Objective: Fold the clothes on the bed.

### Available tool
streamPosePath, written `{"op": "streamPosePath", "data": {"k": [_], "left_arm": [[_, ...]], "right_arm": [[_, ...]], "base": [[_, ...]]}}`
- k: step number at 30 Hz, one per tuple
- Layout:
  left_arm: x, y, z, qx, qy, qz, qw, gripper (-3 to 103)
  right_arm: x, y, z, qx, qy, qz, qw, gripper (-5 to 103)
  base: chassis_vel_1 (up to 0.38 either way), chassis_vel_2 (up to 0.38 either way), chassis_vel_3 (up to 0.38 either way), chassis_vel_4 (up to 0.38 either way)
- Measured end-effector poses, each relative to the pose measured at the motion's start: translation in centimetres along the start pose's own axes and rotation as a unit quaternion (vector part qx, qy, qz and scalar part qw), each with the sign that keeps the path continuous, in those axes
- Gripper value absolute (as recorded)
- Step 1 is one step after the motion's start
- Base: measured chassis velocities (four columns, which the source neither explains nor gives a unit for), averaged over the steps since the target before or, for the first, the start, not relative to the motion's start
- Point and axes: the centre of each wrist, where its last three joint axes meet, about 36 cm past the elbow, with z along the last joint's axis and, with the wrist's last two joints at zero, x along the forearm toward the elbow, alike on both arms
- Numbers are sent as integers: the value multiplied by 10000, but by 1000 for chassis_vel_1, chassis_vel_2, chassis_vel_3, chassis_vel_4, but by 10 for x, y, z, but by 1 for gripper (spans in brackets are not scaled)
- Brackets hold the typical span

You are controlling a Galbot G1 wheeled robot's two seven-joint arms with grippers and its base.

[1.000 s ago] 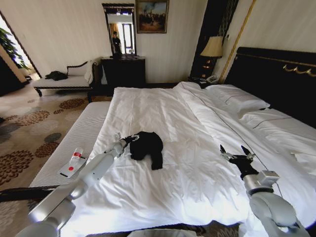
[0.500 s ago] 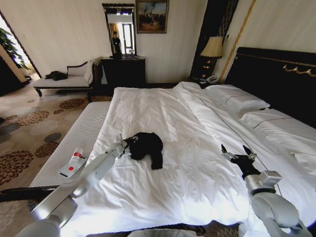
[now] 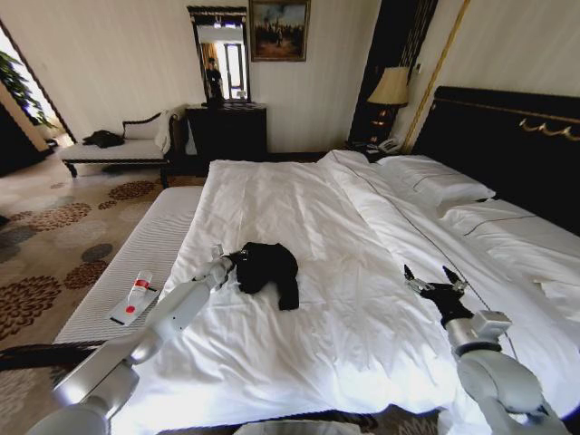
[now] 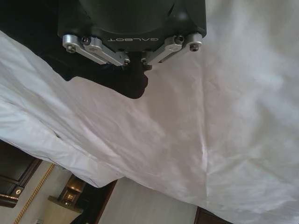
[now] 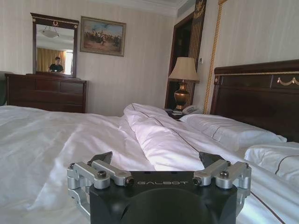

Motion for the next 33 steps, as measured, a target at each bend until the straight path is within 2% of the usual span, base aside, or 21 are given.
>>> {"op": "streamPosePath", "data": {"k": [3,4,5,8,9,10,13,15,16,17,18,19,20,21,23,25,31,33], "left_arm": [[0,-4,1,-116,15,25,9999,3],[-1,-5,1,-158,21,37,9999,3],[-1,-5,1,-158,21,37,9999,3],[-2,-11,3,-257,30,61,9996,3],[-2,-13,3,-273,29,67,9996,3],[-2,-13,3,-273,29,67,9996,3],[-1,-17,4,-306,27,93,9995,3],[0,-19,5,-336,30,77,9994,3],[0,-19,5,-336,30,77,9994,3],[1,-20,5,-348,29,72,9994,3],[1,-20,5,-355,30,69,9993,3],[2,-21,5,-373,35,69,9993,3],[2,-22,6,-383,41,67,9992,3],[2,-22,6,-383,41,67,9992,3],[1,-26,6,-402,53,77,9991,3],[1,-29,7,-423,61,89,9990,3],[0,-32,4,-450,53,104,9989,3],[0,-32,4,-452,54,100,9989,3]], "right_arm": [[-17,7,-13,-240,60,-27,9997,100],[-26,9,-19,-430,127,-95,9989,100],[-26,9,-19,-430,127,-95,9989,100],[-56,15,-34,-1005,483,-693,9913,100],[-65,17,-38,-1147,618,-945,9870,100],[-65,17,-38,-1147,618,-945,9870,100],[-94,24,-40,-1586,1080,-1627,9678,100],[-128,32,-40,-2065,1449,-2088,9449,100],[-128,32,-40,-2065,1449,-2088,9449,100],[-146,40,-36,-2269,1626,-2266,9331,100],[-150,42,-35,-2309,1664,-2307,9305,100],[-173,57,-27,-2448,1878,-2489,9181,100],[-184,66,-24,-2506,1983,-2583,9117,100],[-184,66,-24,-2506,1983,-2583,9117,100],[-214,87,-19,-2611,2178,-2747,8994,100],[-233,103,-10,-2627,2325,-2787,8940,100],[-267,132,16,-2542,2541,-2833,8891,100],[-270,134,18,-2521,2558,-2840,8890,100]], "base": [[0,0,0,0],[0,0,0,0],[0,0,0,0],[0,0,0,0],[0,0,0,0],[0,0,0,0],[0,0,0,0],[0,0,0,0],[0,0,0,0],[0,0,0,0],[0,0,0,0],[0,0,0,0],[0,0,0,0],[0,0,0,0],[0,0,0,0],[0,0,0,0],[0,0,0,0],[0,0,0,0]]}}
